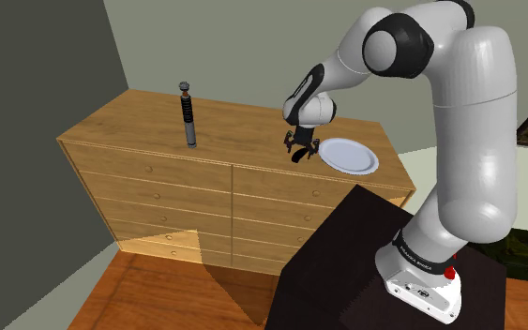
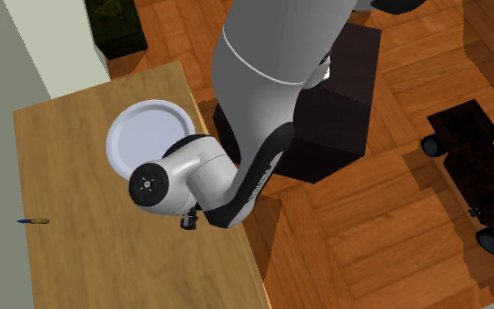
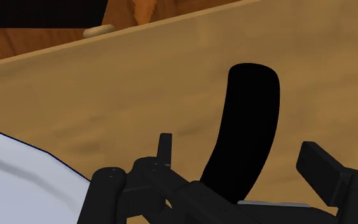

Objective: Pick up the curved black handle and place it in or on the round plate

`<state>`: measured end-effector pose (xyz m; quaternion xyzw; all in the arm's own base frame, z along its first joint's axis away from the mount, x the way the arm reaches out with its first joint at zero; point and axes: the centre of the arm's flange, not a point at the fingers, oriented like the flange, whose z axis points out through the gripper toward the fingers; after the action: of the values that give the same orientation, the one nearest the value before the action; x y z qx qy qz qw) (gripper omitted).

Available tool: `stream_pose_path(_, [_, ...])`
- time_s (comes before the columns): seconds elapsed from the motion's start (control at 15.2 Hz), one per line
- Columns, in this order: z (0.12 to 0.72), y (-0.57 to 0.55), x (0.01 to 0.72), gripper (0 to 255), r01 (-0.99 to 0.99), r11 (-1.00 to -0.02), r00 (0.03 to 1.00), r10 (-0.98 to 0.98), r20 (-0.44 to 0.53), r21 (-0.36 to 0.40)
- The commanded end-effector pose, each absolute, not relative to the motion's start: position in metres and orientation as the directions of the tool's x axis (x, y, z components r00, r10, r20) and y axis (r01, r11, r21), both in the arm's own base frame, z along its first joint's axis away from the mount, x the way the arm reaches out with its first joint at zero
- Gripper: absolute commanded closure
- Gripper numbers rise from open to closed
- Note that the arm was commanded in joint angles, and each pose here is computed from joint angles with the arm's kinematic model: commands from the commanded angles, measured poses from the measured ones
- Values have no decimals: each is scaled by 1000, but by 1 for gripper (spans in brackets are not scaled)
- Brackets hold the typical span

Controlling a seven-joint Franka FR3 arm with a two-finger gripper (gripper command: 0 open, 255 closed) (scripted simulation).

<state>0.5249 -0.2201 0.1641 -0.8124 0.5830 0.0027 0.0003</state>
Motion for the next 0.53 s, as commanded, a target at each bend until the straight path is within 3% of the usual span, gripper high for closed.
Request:
stream_pose_path(0.0, [154, -220, 525, 0, -949, -314, 314, -949, 1, 2])
stream_pose_path(0.46, [140, -220, 525, 0, -949, -314, 314, -949, 1, 2])
